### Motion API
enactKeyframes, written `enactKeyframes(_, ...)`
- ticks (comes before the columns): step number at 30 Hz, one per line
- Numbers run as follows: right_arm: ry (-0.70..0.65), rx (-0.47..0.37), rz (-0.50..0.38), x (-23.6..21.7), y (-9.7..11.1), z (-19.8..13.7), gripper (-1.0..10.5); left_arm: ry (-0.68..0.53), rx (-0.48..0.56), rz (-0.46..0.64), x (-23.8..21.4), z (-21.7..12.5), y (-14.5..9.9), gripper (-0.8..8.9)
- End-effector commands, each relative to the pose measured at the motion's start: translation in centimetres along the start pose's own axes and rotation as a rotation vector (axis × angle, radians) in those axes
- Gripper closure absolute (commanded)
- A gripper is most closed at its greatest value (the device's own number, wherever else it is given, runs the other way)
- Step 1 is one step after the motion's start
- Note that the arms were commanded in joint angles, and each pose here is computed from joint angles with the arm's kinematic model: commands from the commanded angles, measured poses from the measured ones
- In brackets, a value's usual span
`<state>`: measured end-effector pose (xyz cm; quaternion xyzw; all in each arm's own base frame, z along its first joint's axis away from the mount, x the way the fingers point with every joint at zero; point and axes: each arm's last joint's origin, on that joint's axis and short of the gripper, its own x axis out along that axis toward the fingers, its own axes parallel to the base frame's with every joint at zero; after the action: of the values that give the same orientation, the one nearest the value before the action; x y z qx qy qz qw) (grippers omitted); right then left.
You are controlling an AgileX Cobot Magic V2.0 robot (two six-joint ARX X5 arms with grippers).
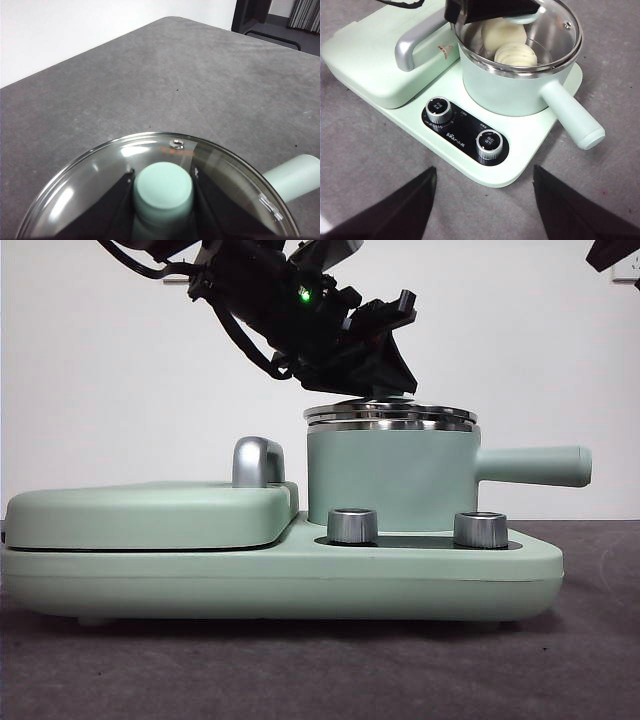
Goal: Put the buns in a small steamer
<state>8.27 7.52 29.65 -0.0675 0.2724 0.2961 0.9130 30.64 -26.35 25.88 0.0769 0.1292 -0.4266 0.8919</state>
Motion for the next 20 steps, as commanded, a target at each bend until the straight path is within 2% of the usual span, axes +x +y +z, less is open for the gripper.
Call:
enactKeyframes(1, -0.008, 0.008, 0.007, -0.04, 0.11, 0.19, 6.4, -0.005, 0.019, -0.010, 0.93, -0.06, -0.25, 8.03)
enactKeyframes(14, -0.008, 0.008, 0.007, -0.04, 0.11, 0.19, 6.4, -0.001, 0.022, -0.012, 1.02, -0.17, -0.27, 8.03)
enactKeyframes(20, -0.007, 0.008, 0.007, -0.03, 0.11, 0.19, 6.4, -0.010, 0.023, -0.053, 1.04, -0.10, -0.56, 8.03)
